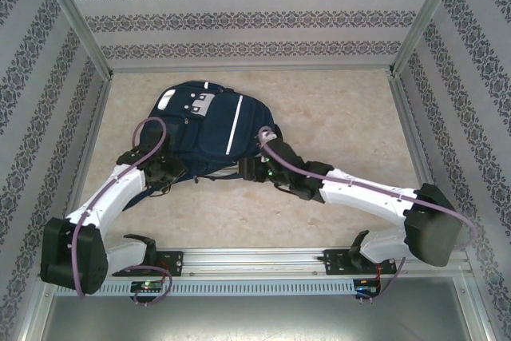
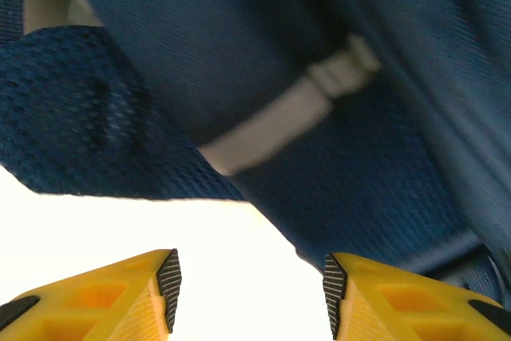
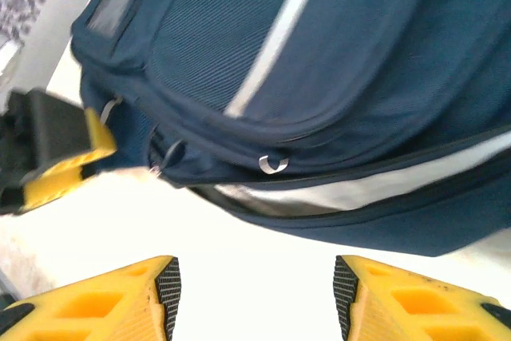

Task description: Pack books, pencil case, and school supplies into a backpack

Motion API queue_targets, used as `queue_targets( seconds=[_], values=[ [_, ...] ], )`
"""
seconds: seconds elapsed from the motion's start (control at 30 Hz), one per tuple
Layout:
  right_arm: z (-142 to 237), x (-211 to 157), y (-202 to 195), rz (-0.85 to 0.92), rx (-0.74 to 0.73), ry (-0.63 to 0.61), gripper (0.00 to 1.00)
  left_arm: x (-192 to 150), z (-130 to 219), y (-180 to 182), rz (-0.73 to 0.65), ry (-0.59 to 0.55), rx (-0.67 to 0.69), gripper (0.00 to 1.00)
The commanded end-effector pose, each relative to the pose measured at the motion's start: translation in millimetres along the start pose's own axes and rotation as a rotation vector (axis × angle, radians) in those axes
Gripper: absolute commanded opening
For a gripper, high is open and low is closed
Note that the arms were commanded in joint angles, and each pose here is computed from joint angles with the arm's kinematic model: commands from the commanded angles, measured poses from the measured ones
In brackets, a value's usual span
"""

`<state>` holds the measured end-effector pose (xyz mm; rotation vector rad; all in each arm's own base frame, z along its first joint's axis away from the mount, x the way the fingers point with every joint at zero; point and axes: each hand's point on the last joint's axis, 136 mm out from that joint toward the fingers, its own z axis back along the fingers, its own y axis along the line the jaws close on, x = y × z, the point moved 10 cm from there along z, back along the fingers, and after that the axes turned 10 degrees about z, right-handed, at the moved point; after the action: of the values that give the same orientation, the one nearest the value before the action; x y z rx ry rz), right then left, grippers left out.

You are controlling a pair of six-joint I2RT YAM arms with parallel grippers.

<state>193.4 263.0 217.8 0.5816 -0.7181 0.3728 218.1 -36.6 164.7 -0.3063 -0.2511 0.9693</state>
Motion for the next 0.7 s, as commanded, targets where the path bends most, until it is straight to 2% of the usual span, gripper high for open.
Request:
queue_targets(
  seconds=[0.0,0.2,0.37,0.47,0.53,0.6,0.67],
  values=[
    [-11.1,4.1,21.7,0.117,-0.056,-0.033,0.54,11.9,-9.4,-1.5,0.097,0.046,-0.104,0.54],
    [-42.9,-7.8,57.1,0.204,-0.052,0.009,0.53,27.4,-12.3,-6.3,0.11,0.034,-0.198,0.61],
    [-62.5,-12.0,72.6,0.229,-0.042,0.025,0.52,35.5,-29.7,1.7,0.137,0.052,-0.219,0.62],
    [-73.4,-13.4,81.2,0.25,-0.041,0.04,0.52,39.5,-39.6,4.8,0.15,0.05,-0.252,0.6],
    [-80.1,-15.3,86.1,0.262,-0.038,0.049,0.52,41.2,-44.5,4.6,0.15,0.041,-0.266,0.51],
    [-88.4,-18.2,92.1,0.283,-0.038,0.057,0.52,42.6,-46.5,4.4,0.154,0.037,-0.252,0.34],
    [-97.4,-21.4,97.4,0.295,-0.039,0.07,0.51,43.0,-43.8,2.9,0.158,0.036,-0.259,0.21]
  ],
)
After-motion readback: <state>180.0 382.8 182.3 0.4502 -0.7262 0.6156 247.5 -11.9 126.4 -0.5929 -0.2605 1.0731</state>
